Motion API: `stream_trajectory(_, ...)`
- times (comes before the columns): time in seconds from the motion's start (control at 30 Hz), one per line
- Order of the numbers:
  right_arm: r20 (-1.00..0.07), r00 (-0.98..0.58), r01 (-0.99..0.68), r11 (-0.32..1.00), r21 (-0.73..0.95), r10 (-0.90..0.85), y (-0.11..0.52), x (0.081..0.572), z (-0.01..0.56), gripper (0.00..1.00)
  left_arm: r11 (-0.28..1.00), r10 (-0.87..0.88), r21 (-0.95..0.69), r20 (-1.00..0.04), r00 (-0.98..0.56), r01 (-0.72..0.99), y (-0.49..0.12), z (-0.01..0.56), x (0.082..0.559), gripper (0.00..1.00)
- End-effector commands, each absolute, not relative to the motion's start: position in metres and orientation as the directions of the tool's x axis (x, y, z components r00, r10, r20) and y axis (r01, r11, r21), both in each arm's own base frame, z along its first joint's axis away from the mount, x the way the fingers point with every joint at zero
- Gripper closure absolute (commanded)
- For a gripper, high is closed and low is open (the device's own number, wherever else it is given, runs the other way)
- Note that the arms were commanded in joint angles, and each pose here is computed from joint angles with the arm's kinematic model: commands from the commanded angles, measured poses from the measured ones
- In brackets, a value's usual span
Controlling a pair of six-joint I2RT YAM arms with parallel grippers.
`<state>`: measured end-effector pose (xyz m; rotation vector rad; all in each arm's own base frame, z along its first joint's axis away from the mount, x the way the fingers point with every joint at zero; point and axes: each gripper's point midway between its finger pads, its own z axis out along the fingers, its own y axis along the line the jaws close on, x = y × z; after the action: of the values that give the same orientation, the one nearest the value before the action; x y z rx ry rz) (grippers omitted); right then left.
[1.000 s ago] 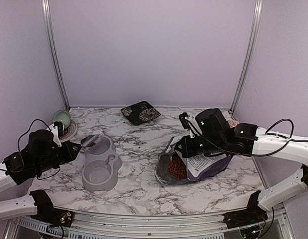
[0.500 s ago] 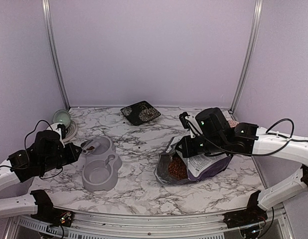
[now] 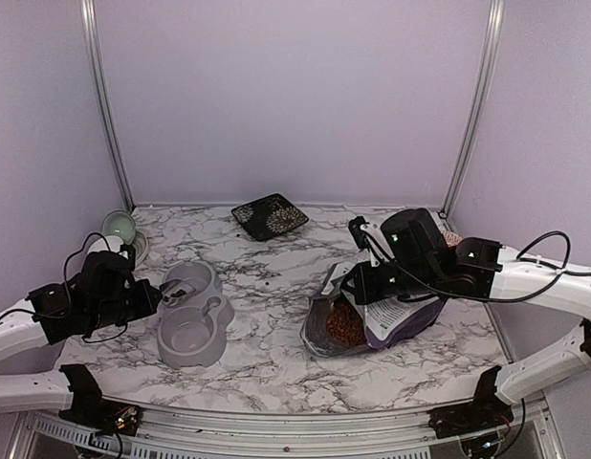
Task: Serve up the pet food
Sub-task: Place the pet food in the pet food bowl.
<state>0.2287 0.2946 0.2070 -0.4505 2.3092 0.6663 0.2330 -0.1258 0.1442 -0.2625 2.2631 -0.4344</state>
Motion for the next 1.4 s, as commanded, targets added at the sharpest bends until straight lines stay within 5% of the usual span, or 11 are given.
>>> stream_trajectory(0.0, -0.695, -0.712, -0.429, 0.848, 0.312, -0.105, 0.275, 0.234, 0.206, 1.0, 0.921, -0.325, -0.385, -0.674, -0.663, -0.06, -0.127, 0.147, 0.236, 1.0)
stream_trajectory(1.37, -0.697, -0.709, -0.436, 0.845, 0.311, -0.109, 0.277, 0.234, 0.203, 1.0, 0.967, -0.212, -0.251, -0.678, -0.703, -0.049, -0.132, 0.17, 0.252, 1.0)
